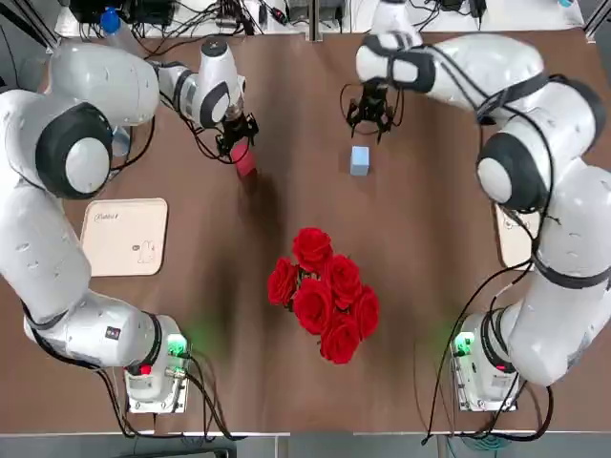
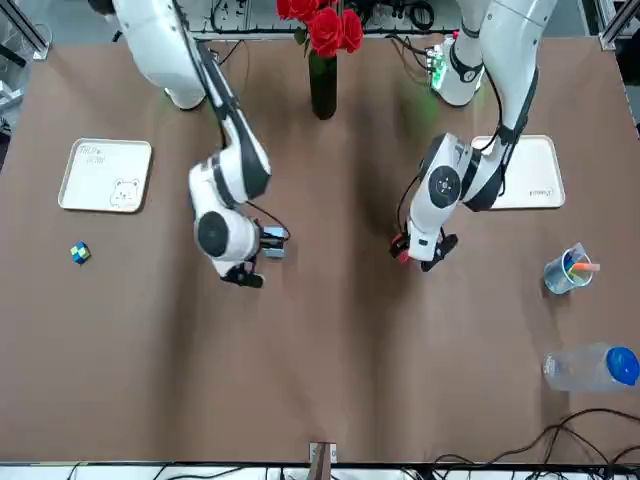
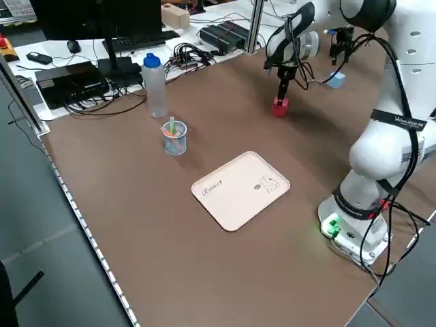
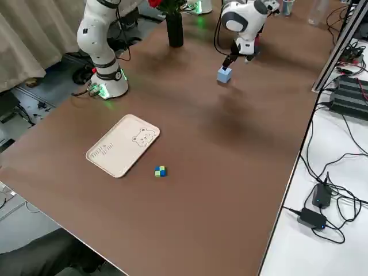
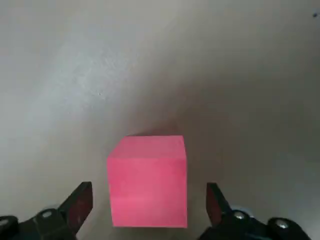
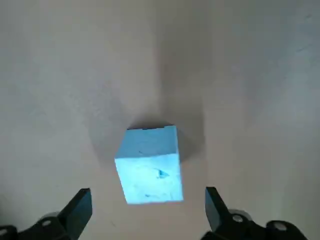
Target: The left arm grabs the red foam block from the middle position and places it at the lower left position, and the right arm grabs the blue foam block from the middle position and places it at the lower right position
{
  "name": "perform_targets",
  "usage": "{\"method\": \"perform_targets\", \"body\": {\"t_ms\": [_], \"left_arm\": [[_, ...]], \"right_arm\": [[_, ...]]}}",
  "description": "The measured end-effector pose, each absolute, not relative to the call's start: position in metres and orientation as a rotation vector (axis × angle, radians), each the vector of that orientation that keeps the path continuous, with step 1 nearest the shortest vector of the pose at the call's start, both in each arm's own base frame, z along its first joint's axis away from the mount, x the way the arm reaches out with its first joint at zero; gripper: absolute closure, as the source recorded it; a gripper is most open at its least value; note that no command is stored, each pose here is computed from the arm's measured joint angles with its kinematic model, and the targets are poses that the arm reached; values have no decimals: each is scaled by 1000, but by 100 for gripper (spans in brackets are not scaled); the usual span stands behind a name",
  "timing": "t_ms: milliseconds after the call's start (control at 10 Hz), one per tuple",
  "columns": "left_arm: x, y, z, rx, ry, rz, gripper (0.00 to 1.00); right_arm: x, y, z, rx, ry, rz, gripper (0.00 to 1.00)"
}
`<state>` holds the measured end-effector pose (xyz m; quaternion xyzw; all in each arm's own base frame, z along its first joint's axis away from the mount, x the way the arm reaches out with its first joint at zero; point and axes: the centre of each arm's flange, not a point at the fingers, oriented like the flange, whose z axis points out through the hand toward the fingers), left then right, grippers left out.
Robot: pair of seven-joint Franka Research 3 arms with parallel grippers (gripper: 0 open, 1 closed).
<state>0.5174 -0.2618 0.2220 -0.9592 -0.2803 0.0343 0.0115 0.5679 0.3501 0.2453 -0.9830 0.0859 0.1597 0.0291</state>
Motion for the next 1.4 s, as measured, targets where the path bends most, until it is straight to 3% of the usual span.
{"method": "perform_targets", "body": {"t_ms": [200,400,600,900,1100,1200,1400], "left_arm": [[511,-266,200,-2964,-839,106,2],[511,-264,186,-2941,-841,94,11],[519,-261,196,-2946,-859,70,38],[537,-226,256,-2882,-896,51,38],[540,-177,303,-2831,-848,100,38],[535,-149,321,-2811,-822,145,38],[518,-78,332,-2782,-818,279,38]], "right_arm": [[560,361,232,-3047,257,511,0],[560,360,231,-3049,260,511,0],[560,358,226,-3054,264,520,1],[558,356,210,-3068,263,534,4],[553,361,203,-3088,237,542,12],[551,362,202,-3098,225,540,27],[551,364,204,-3110,208,537,41]]}}
